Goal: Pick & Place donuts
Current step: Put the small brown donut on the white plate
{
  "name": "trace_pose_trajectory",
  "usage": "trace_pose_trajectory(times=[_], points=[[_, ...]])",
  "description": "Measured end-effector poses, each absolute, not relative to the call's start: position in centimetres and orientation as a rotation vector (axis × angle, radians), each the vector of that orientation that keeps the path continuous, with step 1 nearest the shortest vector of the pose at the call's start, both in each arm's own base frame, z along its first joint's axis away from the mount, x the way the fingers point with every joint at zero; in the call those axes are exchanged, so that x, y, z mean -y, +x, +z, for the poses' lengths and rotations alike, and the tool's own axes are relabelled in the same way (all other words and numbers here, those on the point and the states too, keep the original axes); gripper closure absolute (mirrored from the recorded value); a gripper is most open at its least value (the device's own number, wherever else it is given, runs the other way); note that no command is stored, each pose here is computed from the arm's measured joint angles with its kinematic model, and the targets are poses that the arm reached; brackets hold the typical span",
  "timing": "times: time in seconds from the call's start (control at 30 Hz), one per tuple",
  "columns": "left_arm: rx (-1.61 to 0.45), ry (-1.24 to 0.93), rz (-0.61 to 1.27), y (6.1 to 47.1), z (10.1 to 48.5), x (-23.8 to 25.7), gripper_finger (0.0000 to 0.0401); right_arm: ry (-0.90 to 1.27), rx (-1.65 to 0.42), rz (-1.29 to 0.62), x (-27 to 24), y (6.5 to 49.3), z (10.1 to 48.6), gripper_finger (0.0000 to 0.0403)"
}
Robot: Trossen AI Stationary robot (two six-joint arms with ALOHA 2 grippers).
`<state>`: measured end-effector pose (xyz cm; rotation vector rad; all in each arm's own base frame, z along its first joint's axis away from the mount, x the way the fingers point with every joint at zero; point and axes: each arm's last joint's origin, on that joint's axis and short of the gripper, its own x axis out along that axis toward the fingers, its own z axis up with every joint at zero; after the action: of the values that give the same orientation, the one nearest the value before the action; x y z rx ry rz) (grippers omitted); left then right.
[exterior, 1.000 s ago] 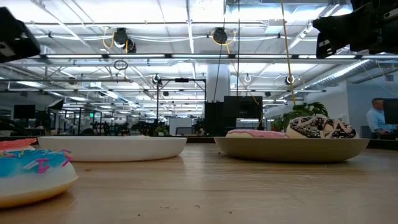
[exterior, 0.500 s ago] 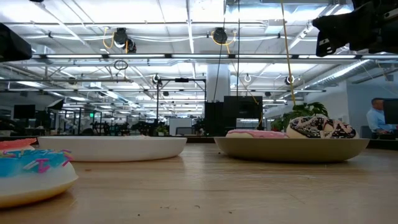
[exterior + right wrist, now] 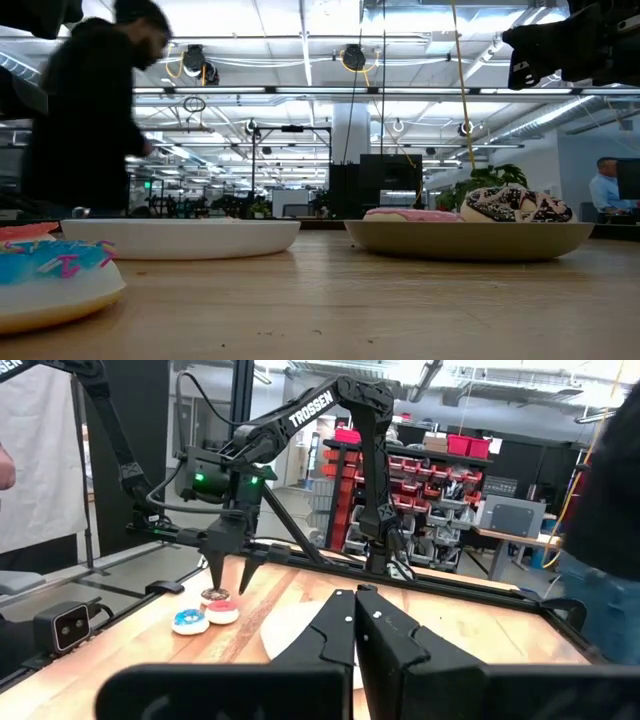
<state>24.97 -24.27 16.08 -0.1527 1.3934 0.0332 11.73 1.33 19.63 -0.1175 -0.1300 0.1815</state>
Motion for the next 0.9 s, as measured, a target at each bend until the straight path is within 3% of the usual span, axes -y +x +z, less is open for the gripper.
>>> trace_pose_trajectory(times=[0.9], points=[[-1.431, -0.186, 0.02, 26.1, 14.0, 24.4, 0.0206, -0.117, 0.13, 0.182, -1.3, 11.7, 19.6, 0.0403]])
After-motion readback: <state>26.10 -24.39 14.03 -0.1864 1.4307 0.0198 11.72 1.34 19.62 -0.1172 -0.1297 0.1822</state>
